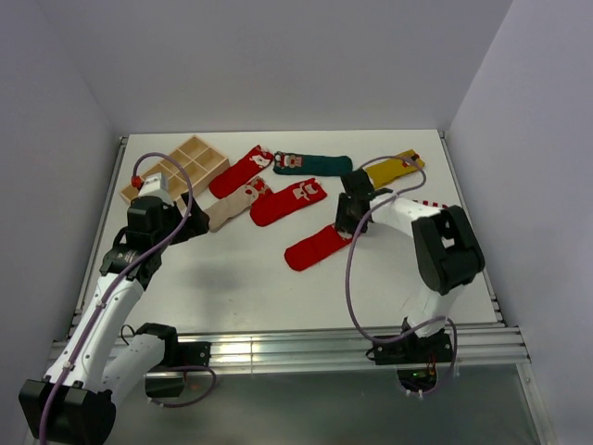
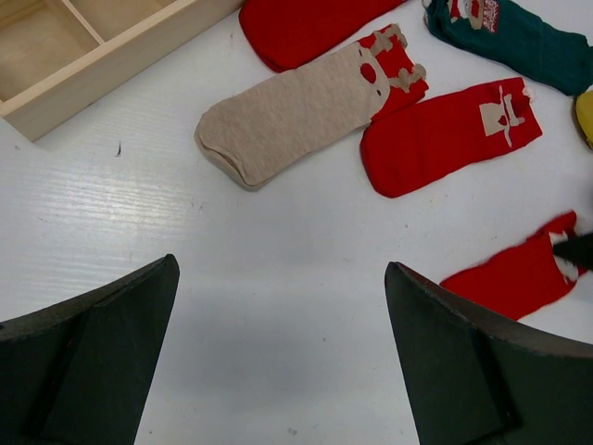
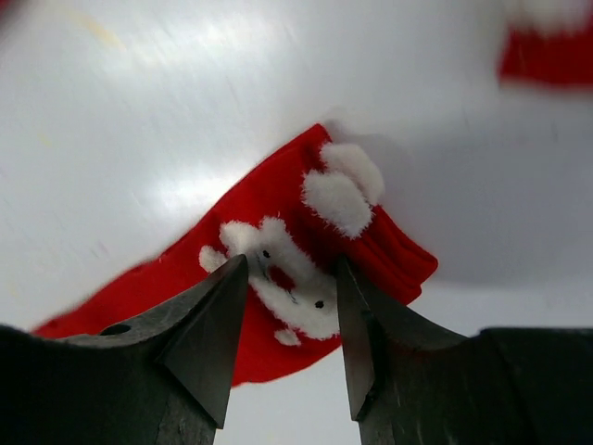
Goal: Roll the socks
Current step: Adjust the sock at the center of the board.
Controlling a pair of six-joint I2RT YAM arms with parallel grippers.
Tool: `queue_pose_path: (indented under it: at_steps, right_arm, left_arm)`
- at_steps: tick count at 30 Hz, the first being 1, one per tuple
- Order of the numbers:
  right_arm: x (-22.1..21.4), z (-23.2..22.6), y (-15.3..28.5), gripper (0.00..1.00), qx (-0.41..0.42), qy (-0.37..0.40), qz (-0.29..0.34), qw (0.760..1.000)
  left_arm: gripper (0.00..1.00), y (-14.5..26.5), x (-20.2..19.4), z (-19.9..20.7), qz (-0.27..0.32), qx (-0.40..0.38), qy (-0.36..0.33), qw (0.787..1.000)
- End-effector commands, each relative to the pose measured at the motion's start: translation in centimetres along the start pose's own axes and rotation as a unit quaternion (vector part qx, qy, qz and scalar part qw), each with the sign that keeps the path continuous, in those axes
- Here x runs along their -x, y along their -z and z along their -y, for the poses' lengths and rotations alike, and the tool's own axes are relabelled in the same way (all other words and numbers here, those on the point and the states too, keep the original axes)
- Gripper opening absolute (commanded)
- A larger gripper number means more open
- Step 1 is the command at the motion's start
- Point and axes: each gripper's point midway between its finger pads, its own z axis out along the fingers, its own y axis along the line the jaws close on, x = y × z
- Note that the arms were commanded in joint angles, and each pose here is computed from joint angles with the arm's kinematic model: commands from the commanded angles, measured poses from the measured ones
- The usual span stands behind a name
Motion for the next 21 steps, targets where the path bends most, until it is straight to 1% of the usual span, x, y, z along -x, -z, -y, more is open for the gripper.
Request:
queue_pose_path:
  at_steps: [1,4,5,7,8,12,15,17,19,20,21]
  right_arm:
    - [-4.4,1.2,2.7,0.51,-0.013,-0.015,-0.022,1.000]
    - [-6.4,0.8,5.4,0.51,-0.008,0.000,-0.015,1.000]
    - [-6.5,0.0,6.9,0.51,-0.003,0.017,0.007,1.000]
    - [-6.7,-0.8,8.6,0.51,0.002,0.044,0.026,0.999]
    - [-6.7,-2.7,10.3,0.51,0.032,0.072,0.045,0.996]
    - [-6.9,-6.9,13.0,0.51,0.108,0.145,0.062,0.982]
    - [-7.7,-9.1,12.7,0.51,0.123,0.207,0.042,0.970]
    - [-9.0,-9.9,11.6,0.51,0.119,0.249,0.013,0.961]
    - [-10.0,-12.0,11.8,0.50,0.141,0.284,0.004,0.949]
    - [-10.7,-12.8,11.3,0.50,0.150,0.300,-0.010,0.942]
    - [-11.0,-13.3,11.0,0.49,0.151,0.308,-0.013,0.939]
  left_arm:
    - [0.99,0.2,0.8,0.4,0.021,-0.009,0.000,1.000]
    - [0.99,0.2,0.8,0.4,0.020,-0.010,0.000,1.000]
    - [0.99,0.3,0.8,0.4,0.021,-0.010,0.001,1.000]
    - [0.99,0.3,0.9,0.5,0.022,-0.011,0.002,1.000]
    - [0.99,0.3,0.9,0.5,0.022,-0.011,0.002,1.000]
    - [1.00,0.4,0.9,0.4,0.024,-0.010,0.002,1.000]
    - [0.99,0.4,1.0,0.3,0.025,-0.008,0.003,1.000]
    - [0.99,0.6,1.1,0.3,0.029,-0.007,0.004,1.000]
    - [0.99,0.5,1.1,0.1,0.030,-0.003,0.004,1.000]
    - [0.99,0.5,1.0,0.1,0.029,-0.003,0.004,1.000]
    - [0.99,0.5,1.0,0.1,0.029,-0.002,0.004,1.000]
